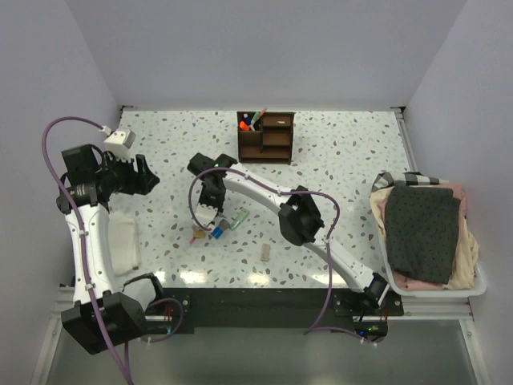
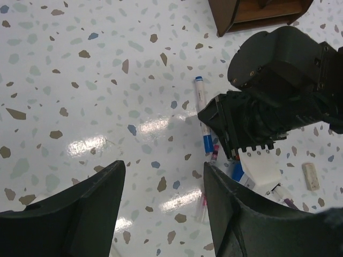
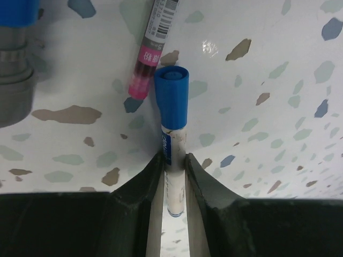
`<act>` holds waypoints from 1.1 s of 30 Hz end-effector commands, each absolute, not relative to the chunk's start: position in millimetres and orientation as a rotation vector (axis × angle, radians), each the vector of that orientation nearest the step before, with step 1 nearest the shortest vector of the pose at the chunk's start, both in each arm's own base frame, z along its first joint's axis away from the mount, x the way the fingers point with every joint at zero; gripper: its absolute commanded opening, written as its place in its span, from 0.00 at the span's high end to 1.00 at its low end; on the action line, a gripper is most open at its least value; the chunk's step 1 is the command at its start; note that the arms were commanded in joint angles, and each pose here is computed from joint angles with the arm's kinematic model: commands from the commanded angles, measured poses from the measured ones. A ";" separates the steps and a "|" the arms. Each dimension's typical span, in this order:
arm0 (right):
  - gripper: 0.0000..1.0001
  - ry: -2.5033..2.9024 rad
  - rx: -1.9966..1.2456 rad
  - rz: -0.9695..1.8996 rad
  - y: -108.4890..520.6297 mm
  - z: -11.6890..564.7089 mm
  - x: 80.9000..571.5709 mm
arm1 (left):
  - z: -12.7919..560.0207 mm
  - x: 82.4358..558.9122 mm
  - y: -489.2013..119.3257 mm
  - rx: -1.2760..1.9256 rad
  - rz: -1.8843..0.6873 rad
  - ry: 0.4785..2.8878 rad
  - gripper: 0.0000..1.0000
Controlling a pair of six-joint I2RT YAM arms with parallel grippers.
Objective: Sort the stationery into containers
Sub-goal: Pick up the pen from the center of the board.
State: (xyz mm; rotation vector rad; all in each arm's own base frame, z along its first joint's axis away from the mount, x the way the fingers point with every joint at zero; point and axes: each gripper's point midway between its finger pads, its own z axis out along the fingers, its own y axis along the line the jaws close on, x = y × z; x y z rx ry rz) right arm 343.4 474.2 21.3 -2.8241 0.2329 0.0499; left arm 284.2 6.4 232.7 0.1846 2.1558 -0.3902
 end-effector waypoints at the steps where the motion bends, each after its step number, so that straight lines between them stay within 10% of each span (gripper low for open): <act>1: 1.00 0.712 -2.837 0.372 411.8 10.1 323.8 | 254.5 297.1 2.9 0.253 -0.416 2.077 0.35; 12: 0.99 1.318 -2.689 0.449 369.6 20.4 323.9 | 268.9 327.3 -1.0 0.269 -0.512 1.996 0.34; 24: 0.65 1.584 -2.627 0.534 355.7 -14.3 307.9 | 269.6 334.4 -1.8 0.233 -0.540 1.976 0.34; 33: 0.78 1.719 -2.562 0.564 351.9 -32.2 294.6 | 268.5 338.7 1.2 0.224 -0.529 1.977 0.34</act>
